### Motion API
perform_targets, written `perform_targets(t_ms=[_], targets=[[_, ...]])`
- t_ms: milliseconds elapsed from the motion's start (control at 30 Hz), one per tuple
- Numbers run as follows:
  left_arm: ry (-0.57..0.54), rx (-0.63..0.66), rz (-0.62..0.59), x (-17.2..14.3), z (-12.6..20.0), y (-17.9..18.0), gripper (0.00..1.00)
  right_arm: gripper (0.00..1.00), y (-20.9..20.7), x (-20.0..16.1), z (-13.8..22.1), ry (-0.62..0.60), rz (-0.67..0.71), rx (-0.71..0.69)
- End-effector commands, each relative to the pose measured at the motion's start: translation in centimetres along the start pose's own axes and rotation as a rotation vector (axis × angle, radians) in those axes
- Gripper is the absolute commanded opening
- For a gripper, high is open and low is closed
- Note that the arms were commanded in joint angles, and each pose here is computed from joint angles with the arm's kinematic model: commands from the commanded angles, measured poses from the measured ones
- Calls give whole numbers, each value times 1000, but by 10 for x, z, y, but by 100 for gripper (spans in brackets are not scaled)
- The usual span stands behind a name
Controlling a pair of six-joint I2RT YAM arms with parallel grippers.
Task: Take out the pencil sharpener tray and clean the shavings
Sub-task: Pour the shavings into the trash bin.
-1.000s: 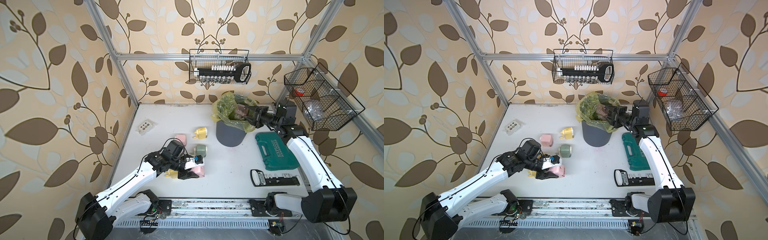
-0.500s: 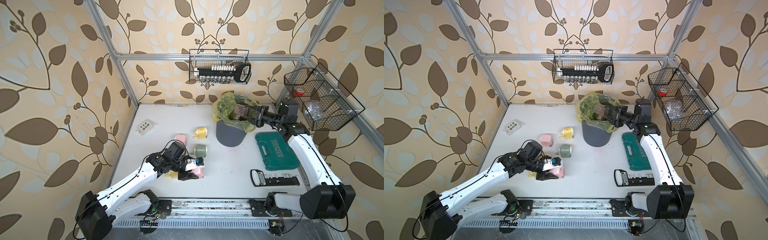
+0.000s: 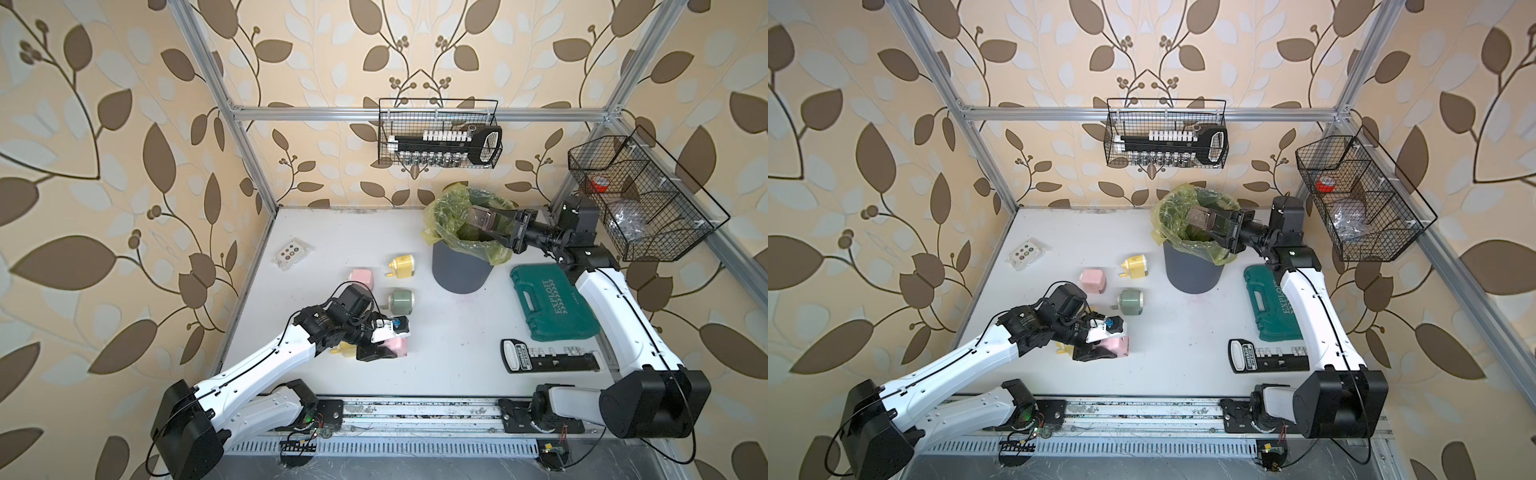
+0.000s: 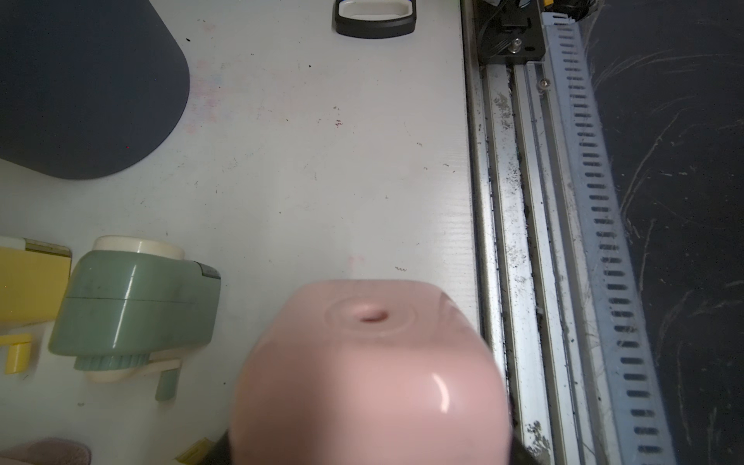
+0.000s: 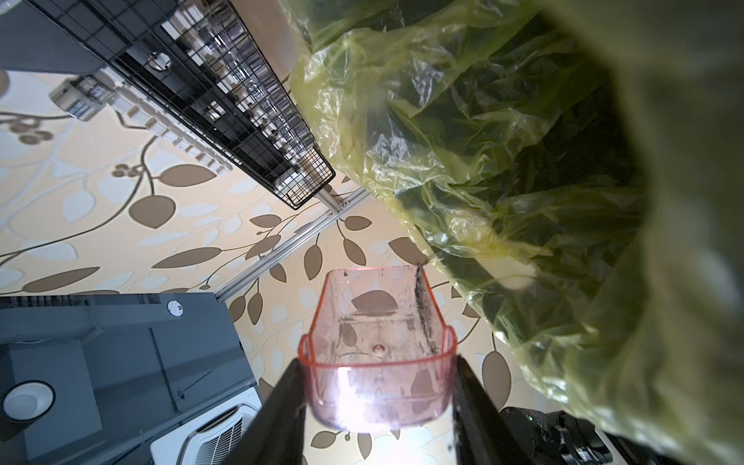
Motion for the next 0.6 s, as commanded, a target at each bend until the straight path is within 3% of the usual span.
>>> perform_targets(t_ms=[0, 67, 133, 200, 267, 333, 367, 433, 500, 567], targets=[[-16, -4, -8, 4, -1, -1, 0, 0, 6, -11, -2, 73, 18, 53], [-14, -4, -10, 4, -2, -1, 0, 0, 3, -3, 2, 33, 34, 34], [-7, -7, -8, 3, -3, 0, 0, 0, -7, 2, -2, 85, -42, 9], [-4, -11, -6, 3, -3, -2, 0, 0, 3, -17, 3, 82, 28, 72], [-7, -8, -13, 3, -4, -2, 0, 0, -1, -7, 7, 19, 56, 12], [1, -9, -12, 2, -4, -1, 0, 0, -4, -7, -2, 117, -40, 22], [1, -15, -9, 2, -4, -2, 0, 0, 2, -16, -2, 133, -18, 73], [-3, -15, -14, 3, -4, -4, 0, 0, -3, -16, 3, 49, 55, 22], [3, -6, -16, 2, -4, -2, 0, 0, -9, -7, 4, 58, 19, -29], [1, -12, -15, 3, -3, -3, 0, 0, 8, -22, 7, 89, 88, 62]])
Point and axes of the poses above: each gripper's point midway between its finger pads, its own z axis back along the fingers, its own y axis along the line the jaws close on, x = y × z, the point moved 2 cm from there along z, back along the fingers, and after that the axes turned 12 degrees about -z, right-handed, at the moved point
